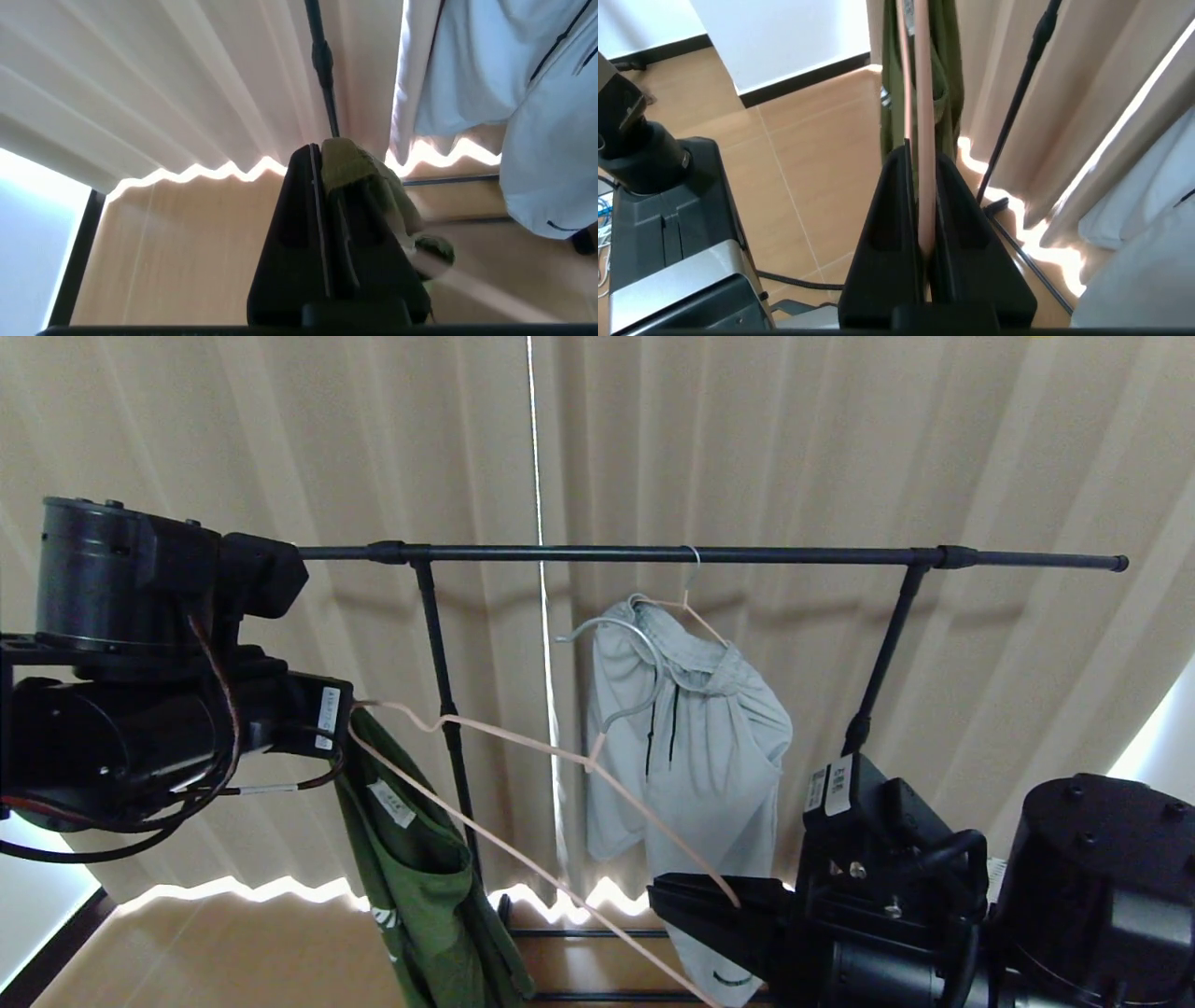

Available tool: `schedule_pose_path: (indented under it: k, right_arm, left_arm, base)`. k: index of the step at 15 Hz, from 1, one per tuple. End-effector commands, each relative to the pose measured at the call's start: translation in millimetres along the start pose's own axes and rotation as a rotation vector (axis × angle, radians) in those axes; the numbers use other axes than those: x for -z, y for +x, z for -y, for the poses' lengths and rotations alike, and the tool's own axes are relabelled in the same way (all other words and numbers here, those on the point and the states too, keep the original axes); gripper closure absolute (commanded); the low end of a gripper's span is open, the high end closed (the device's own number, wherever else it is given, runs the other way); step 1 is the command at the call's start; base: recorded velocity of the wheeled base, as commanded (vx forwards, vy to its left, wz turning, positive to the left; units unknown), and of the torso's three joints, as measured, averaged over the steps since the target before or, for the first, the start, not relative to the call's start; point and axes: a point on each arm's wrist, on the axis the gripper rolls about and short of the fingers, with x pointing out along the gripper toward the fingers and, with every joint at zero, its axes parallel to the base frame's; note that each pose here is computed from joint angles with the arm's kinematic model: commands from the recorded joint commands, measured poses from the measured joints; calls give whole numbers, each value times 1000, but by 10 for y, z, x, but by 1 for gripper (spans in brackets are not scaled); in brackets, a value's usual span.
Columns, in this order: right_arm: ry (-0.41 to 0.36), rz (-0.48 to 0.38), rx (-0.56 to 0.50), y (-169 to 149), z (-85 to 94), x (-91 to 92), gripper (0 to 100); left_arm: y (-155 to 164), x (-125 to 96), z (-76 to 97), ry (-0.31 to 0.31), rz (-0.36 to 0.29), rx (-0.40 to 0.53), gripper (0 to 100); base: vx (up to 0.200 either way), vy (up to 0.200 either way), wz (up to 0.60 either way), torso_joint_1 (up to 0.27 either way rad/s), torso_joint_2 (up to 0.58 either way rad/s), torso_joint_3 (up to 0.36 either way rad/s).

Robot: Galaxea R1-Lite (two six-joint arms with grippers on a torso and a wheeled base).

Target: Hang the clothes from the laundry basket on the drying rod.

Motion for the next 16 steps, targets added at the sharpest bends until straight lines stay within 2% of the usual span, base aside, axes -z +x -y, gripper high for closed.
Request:
schedule_pose_path:
  k: [1, 10, 11, 13, 16]
  right_arm:
    - [1, -2, 2, 12, 7, 3, 100]
    - [1, -3, 61, 335, 54, -41, 100]
    - [0, -4, 81, 398, 64, -44, 100]
    - [0, -16, 80, 443, 68, -18, 100]
    - [-1, -25, 70, 550, 47, -2, 100]
  left_arm:
    - [-27, 28, -6, 2, -1, 2, 100]
    - [-242, 67, 12, 3, 36, 45, 100]
    - [-318, 58, 14, 4, 55, 58, 100]
    - [-402, 49, 61, 13, 75, 81, 100]
    - [-578, 37, 228, 45, 119, 175, 100]
  base:
    - [0, 0, 0, 0, 0, 0]
    - [0, 0, 0, 0, 0, 0]
    - [0, 0, 0, 0, 0, 0]
    - [0, 0, 0, 0, 0, 0]
    - [0, 0, 0, 0, 0, 0]
